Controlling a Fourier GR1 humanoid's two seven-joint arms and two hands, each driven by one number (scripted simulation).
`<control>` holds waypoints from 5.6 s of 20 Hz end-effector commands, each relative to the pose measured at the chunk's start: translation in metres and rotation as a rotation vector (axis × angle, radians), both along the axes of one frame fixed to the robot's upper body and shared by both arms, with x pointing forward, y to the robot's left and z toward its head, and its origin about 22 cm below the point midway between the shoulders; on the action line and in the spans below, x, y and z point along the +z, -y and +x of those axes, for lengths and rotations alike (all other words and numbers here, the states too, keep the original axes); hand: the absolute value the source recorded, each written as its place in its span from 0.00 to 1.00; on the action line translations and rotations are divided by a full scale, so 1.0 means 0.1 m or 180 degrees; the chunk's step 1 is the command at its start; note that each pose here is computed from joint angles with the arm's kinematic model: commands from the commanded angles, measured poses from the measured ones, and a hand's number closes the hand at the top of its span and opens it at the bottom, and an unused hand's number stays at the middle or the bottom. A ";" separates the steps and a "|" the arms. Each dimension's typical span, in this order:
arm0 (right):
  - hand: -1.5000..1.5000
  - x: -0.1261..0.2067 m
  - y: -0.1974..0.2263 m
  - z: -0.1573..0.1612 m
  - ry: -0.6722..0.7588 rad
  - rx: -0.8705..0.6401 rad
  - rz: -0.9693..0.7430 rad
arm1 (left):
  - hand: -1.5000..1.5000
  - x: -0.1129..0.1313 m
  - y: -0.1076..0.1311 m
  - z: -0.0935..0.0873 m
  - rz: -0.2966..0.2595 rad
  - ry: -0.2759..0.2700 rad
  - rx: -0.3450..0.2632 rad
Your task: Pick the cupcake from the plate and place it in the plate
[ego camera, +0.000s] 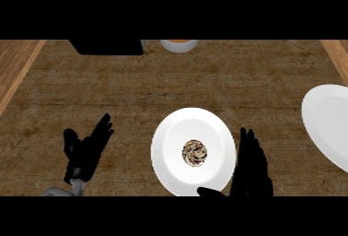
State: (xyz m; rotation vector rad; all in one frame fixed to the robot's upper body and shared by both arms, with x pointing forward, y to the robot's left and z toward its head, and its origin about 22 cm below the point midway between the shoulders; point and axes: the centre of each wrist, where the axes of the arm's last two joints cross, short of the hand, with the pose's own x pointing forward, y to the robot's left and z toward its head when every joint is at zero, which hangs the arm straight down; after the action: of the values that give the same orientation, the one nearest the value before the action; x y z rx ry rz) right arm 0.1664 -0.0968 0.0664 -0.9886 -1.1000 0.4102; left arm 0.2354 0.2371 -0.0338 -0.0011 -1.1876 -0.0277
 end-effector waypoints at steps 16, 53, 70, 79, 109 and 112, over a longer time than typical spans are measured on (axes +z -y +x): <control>0.00 -0.38 -0.40 0.47 -0.0616 -0.0363 0.0069 | 0.50 -0.04 -0.10 0.00 -0.0022 0.0004 -0.0004; 1.00 -0.47 -0.22 1.73 0.0025 -0.0309 -0.0575 | 0.50 -0.05 -0.14 0.06 -0.0072 -0.0003 0.0070; 1.00 -0.10 0.75 1.67 0.1682 -0.1635 -0.0292 | 0.50 0.05 -0.04 -0.10 -0.0001 -0.0034 0.0139; 1.00 -0.38 1.97 1.46 0.2068 -0.2116 -0.0593 | 0.50 -0.04 -0.06 -0.17 -0.0027 0.0033 0.0080; 0.00 -0.69 4.02 0.96 0.1286 -0.2016 0.0101 | 0.50 0.06 0.12 0.06 -0.0064 0.0057 -0.0004; 0.00 -0.54 4.09 1.02 0.1758 -0.1987 0.0190 | 0.50 -0.01 -0.15 -0.04 -0.0092 0.0005 -0.0008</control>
State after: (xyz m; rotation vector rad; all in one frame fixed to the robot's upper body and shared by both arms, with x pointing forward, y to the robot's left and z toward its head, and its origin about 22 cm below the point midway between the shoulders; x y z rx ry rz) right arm 0.2679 -0.4988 0.0051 -1.3848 -1.0611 -0.3612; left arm 0.2398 0.2334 -0.0329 -0.0225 -1.1950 -0.0231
